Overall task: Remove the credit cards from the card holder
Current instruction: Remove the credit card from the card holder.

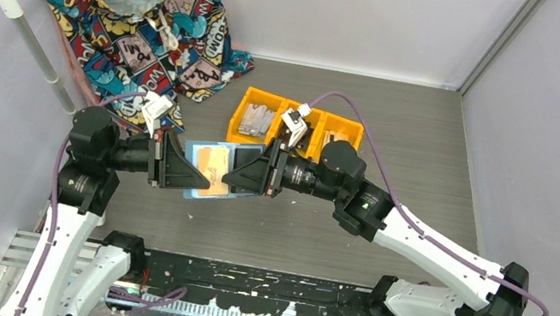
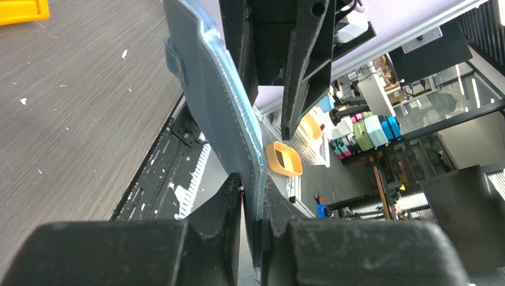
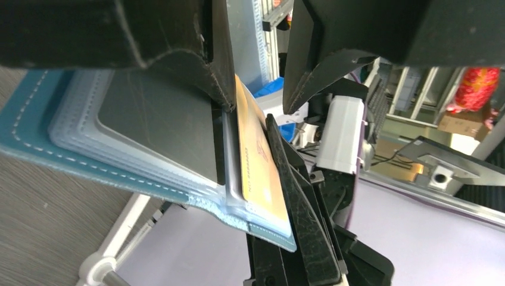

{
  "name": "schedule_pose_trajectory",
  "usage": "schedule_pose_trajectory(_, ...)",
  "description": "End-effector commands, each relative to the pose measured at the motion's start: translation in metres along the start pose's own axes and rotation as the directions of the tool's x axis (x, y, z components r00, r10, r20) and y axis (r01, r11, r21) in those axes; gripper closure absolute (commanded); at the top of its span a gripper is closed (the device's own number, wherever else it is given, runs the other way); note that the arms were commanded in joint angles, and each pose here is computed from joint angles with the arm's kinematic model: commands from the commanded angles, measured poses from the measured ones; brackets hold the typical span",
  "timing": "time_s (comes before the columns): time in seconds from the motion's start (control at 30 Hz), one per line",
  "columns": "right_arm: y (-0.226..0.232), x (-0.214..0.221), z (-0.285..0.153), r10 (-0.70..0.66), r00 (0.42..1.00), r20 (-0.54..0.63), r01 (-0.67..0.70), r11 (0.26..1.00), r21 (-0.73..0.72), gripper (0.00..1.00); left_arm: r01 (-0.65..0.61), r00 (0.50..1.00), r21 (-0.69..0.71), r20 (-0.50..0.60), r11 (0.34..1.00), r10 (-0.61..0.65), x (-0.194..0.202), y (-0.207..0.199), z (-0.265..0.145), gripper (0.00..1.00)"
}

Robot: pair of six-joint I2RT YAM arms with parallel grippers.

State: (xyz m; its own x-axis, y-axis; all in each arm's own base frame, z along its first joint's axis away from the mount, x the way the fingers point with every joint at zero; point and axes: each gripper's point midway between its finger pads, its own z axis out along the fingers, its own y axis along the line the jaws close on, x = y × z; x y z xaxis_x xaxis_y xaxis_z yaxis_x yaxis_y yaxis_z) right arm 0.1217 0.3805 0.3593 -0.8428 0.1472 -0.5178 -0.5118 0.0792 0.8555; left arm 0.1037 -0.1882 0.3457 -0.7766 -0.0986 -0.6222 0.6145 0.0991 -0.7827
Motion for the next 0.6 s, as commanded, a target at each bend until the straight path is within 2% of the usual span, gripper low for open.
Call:
schedule_pose_trajectory(0.0, -0.020, 0.002, -0.007, -0.061, 0.998, -0.032, 0.065, 0.987, 0.147, 0.59, -0.156, 0.987, 0.038, -0.019, 0.987, 0.157, 0.003, -0.019, -0.003, 1.00)
schedule_pose_trajectory(0.1, -0.017, -0.002, -0.006, -0.072, 0.997, -0.026, 0.075, 0.986, 0.148, 0.60, -0.169, 0.986, 0.025, -0.013, 0.985, 0.169, 0.002, -0.016, -0.003, 1.00)
schedule_pose_trajectory(0.43, 0.002, 0.005, 0.029, -0.002, 0.998, -0.056, 0.002, 1.000, -0.006, 0.66, -0.166, 0.986, 0.008, 0.000, 0.986, 0.166, 0.000, -0.009, -0.002, 1.00)
schedule_pose_trajectory(0.57, 0.013, 0.001, 0.028, 0.005, 0.999, -0.041, -0.007, 0.998, -0.054, 0.73, -0.161, 0.987, 0.018, -0.007, 0.987, 0.161, 0.002, -0.009, -0.002, 0.98)
